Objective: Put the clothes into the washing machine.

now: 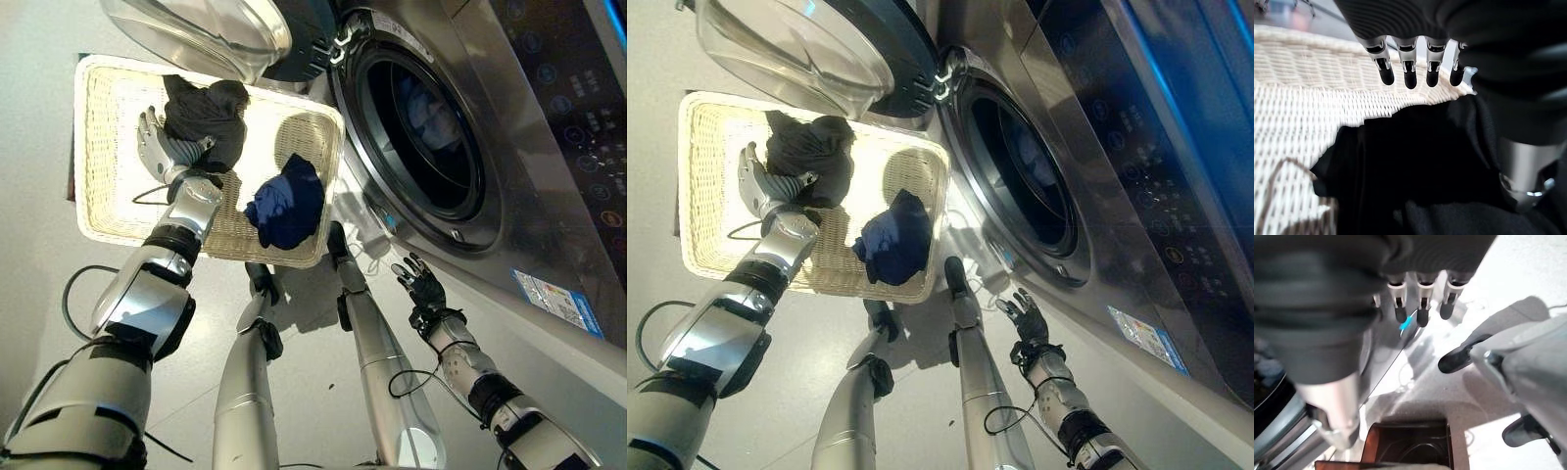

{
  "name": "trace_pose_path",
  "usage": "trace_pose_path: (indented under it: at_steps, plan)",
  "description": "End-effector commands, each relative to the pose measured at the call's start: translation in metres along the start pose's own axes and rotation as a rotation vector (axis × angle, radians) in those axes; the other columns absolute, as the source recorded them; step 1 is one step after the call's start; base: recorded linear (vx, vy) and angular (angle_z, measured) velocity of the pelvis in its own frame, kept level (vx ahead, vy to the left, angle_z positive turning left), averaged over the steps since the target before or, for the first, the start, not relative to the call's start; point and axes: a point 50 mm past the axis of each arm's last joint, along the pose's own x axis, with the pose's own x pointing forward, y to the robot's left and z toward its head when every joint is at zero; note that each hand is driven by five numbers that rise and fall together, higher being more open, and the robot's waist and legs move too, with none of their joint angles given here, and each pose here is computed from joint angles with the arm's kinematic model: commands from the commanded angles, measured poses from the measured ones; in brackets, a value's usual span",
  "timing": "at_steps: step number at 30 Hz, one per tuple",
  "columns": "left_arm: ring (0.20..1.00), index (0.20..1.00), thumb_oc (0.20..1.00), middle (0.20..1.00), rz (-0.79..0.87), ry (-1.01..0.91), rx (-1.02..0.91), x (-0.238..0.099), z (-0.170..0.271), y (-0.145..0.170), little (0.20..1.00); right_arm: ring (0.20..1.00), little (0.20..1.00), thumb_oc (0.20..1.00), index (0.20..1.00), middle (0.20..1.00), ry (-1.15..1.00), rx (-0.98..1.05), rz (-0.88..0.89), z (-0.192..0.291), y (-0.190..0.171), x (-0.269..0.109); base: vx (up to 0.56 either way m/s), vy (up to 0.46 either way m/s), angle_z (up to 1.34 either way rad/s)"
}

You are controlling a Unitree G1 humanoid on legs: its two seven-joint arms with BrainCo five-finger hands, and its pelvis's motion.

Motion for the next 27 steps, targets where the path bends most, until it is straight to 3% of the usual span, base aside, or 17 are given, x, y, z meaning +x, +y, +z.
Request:
trace_pose_path:
  at_steps: [1,11,12,13,15,21,27]
  plan:
    - [1.0,1.0,1.0,1.0,0.064,0.036,-0.03,0.02,0.0,0.025,1.0,1.0,1.0,1.0,1.0,1.0,-0.014,0.027,0.041,-0.004,0.001,-0.01,0.03,-0.019,0.0]
    - [1.0,1.0,1.0,1.0,-0.078,0.146,0.057,0.025,-0.005,0.022,1.0,1.0,1.0,1.0,1.0,1.0,-0.033,0.057,0.08,0.004,0.014,-0.007,0.01,-0.014,-0.01]
    - [0.95,0.95,0.95,0.95,-0.086,0.151,0.073,0.025,-0.006,0.022,0.95,1.0,1.0,1.0,1.0,1.0,-0.034,0.059,0.081,0.005,0.014,-0.006,0.0,0.0,0.0]
    - [0.413,0.413,0.413,0.413,-0.106,0.153,0.117,0.025,-0.009,0.022,0.413,1.0,1.0,1.0,1.0,1.0,-0.036,0.062,0.082,0.006,0.015,-0.006,0.0,0.0,0.0]
    - [0.2,0.2,0.2,0.2,-0.125,0.151,0.155,0.025,-0.01,0.022,0.2,1.0,1.0,1.0,1.0,1.0,-0.036,0.065,0.082,0.007,0.014,-0.005,0.0,0.0,0.0]
    - [0.2,0.2,0.2,0.2,-0.183,0.114,0.204,0.023,-0.007,0.016,0.2,1.0,1.0,1.0,1.0,1.0,-0.036,0.045,0.103,0.009,0.016,-0.006,0.0,0.0,0.0]
    - [0.2,0.2,0.2,0.2,-0.206,0.008,0.104,0.014,0.004,0.003,0.2,1.0,1.0,1.0,1.0,1.0,-0.071,0.003,0.148,0.012,0.021,-0.01,-0.05,0.002,-0.01]
